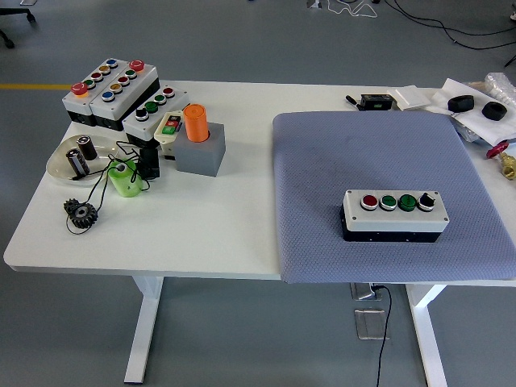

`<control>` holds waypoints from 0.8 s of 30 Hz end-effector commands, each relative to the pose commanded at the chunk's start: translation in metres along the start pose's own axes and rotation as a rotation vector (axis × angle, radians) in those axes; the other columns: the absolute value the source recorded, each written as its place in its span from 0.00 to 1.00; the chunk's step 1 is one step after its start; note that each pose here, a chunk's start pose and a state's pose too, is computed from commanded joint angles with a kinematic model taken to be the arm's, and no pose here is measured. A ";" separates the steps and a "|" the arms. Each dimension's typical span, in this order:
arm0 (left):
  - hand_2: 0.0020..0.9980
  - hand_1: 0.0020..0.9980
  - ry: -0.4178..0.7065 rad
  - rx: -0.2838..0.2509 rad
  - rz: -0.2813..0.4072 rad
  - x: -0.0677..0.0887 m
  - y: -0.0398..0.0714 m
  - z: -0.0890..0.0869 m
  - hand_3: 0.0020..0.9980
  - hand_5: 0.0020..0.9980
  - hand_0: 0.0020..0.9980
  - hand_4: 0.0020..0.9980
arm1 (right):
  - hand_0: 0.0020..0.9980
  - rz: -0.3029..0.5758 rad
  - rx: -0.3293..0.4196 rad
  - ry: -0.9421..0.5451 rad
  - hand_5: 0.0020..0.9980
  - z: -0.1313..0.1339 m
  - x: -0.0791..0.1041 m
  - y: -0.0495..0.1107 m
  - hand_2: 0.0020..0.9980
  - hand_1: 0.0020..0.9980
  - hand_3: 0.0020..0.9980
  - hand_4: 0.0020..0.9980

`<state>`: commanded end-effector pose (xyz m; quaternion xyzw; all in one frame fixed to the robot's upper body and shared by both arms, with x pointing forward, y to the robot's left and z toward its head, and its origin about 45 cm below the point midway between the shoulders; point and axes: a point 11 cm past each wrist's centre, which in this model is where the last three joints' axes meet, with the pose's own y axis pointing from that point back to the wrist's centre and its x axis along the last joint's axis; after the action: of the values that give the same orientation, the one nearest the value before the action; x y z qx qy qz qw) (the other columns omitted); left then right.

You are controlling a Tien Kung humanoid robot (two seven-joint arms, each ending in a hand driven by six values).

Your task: Pick up the button,place it on the desk,press the button,press the button

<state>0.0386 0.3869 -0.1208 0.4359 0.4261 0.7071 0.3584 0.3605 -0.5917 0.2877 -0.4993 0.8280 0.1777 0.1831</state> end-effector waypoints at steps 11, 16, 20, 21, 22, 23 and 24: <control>0.81 0.80 0.013 -0.004 0.003 0.000 0.000 0.001 0.69 1.00 0.72 0.46 | 0.82 0.004 0.008 -0.001 0.76 -0.005 0.002 0.000 0.80 0.76 0.78 0.55; 0.82 0.80 0.026 -0.019 0.006 0.003 -0.001 0.006 0.69 1.00 0.72 0.46 | 0.82 0.011 0.003 0.001 0.75 -0.006 0.007 0.003 0.80 0.76 0.78 0.54; 0.82 0.80 0.029 -0.024 0.006 0.004 -0.001 0.007 0.69 1.00 0.72 0.46 | 0.82 0.017 0.006 0.000 0.75 -0.008 0.010 0.004 0.80 0.76 0.78 0.54; 0.82 0.80 0.029 -0.025 0.006 0.004 -0.001 0.007 0.69 1.00 0.72 0.46 | 0.82 0.019 0.007 0.000 0.75 -0.009 0.011 0.004 0.79 0.76 0.77 0.53; 0.82 0.80 0.029 -0.026 0.006 0.004 -0.001 0.007 0.69 1.00 0.72 0.46 | 0.82 0.019 0.008 0.001 0.75 -0.009 0.011 0.004 0.79 0.76 0.77 0.53; 0.82 0.80 0.029 -0.026 0.007 0.004 -0.001 0.008 0.69 1.00 0.72 0.46 | 0.82 0.020 0.010 0.000 0.75 -0.010 0.012 0.004 0.79 0.76 0.77 0.53; 0.82 0.80 0.029 -0.026 0.007 0.004 -0.001 0.008 0.69 1.00 0.72 0.46 | 0.82 0.021 0.010 0.000 0.75 -0.011 0.012 0.004 0.79 0.76 0.77 0.53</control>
<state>0.0443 0.3929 -0.1183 0.4224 0.4205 0.7200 0.3555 0.3509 -0.6040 0.2918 -0.4897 0.8341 0.1752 0.1837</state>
